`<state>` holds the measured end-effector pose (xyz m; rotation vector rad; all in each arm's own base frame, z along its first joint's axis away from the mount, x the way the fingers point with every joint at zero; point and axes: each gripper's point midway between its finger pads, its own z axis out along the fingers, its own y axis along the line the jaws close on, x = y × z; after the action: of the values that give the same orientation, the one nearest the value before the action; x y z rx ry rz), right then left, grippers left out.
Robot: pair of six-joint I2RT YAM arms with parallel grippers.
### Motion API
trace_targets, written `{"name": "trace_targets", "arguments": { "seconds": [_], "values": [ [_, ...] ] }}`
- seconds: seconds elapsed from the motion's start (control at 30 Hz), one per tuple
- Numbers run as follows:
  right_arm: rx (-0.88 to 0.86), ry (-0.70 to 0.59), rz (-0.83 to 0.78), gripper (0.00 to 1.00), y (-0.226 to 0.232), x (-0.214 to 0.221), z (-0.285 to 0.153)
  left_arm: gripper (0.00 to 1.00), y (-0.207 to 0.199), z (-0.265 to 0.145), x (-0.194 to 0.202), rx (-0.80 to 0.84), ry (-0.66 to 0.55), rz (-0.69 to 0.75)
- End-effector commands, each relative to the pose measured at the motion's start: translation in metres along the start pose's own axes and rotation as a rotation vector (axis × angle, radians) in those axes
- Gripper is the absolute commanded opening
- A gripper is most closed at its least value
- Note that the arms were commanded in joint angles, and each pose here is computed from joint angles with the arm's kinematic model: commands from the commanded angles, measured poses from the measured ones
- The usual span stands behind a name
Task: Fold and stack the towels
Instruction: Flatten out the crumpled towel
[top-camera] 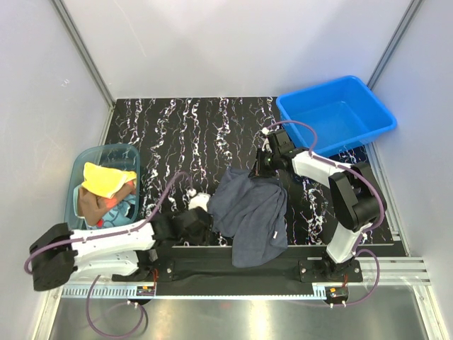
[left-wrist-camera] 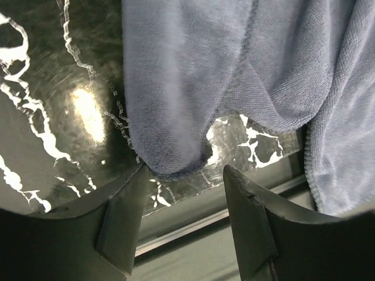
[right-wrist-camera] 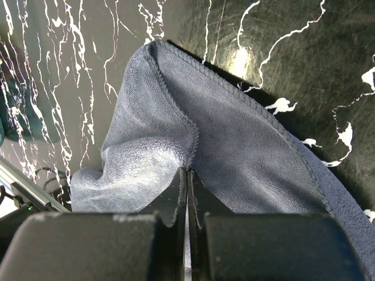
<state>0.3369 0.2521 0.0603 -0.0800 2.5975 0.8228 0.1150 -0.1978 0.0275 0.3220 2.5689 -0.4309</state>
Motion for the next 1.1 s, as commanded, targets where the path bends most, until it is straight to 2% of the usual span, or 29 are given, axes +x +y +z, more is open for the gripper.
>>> {"name": "trace_targets", "arguments": {
  "seconds": [0.0,0.07,0.1,0.13,0.27,0.3,0.33,0.4,0.53,0.6,0.73,0.93,1.07],
  "values": [
    [-0.022,-0.033,-0.006,0.00,0.008,-0.013,-0.004,0.58,-0.012,-0.003,-0.038,-0.103,-0.139,0.068],
    [-0.027,-0.032,-0.003,0.00,0.008,-0.011,-0.005,0.57,-0.010,0.003,-0.026,-0.184,-0.101,0.146],
    [-0.030,-0.032,-0.004,0.00,0.009,-0.011,-0.005,0.58,-0.015,0.001,-0.037,-0.210,-0.137,0.159],
    [-0.033,-0.030,-0.002,0.00,0.009,-0.010,-0.005,0.58,-0.012,0.005,-0.027,-0.258,-0.105,0.209],
    [-0.044,-0.031,-0.003,0.00,0.011,-0.010,-0.006,0.58,-0.017,0.005,-0.030,-0.380,-0.114,0.286],
    [-0.043,-0.030,-0.004,0.00,0.011,-0.009,-0.006,0.58,-0.007,0.000,-0.031,-0.445,-0.117,0.323],
    [-0.044,-0.030,-0.003,0.00,0.010,-0.009,-0.007,0.57,-0.016,-0.003,-0.039,-0.459,-0.143,0.306],
    [-0.047,-0.029,-0.008,0.00,0.012,-0.009,-0.007,0.58,-0.012,-0.008,-0.040,-0.532,-0.159,0.373],
    [-0.048,-0.023,-0.006,0.00,0.011,-0.007,-0.006,0.60,-0.029,-0.020,-0.050,-0.533,-0.214,0.416],
    [-0.050,-0.024,-0.009,0.00,0.011,-0.008,-0.006,0.60,-0.046,-0.024,-0.052,-0.475,-0.244,0.429],
    [-0.053,-0.024,-0.011,0.00,0.011,-0.008,-0.007,0.60,-0.055,-0.021,-0.048,-0.365,-0.228,0.472],
    [-0.056,-0.023,-0.009,0.00,0.012,-0.009,-0.007,0.51,-0.042,-0.010,-0.036,-0.341,-0.172,0.477],
    [-0.065,-0.017,-0.006,0.00,0.014,-0.010,-0.007,0.49,-0.038,0.003,-0.032,-0.339,-0.110,0.466]
  ]
}}
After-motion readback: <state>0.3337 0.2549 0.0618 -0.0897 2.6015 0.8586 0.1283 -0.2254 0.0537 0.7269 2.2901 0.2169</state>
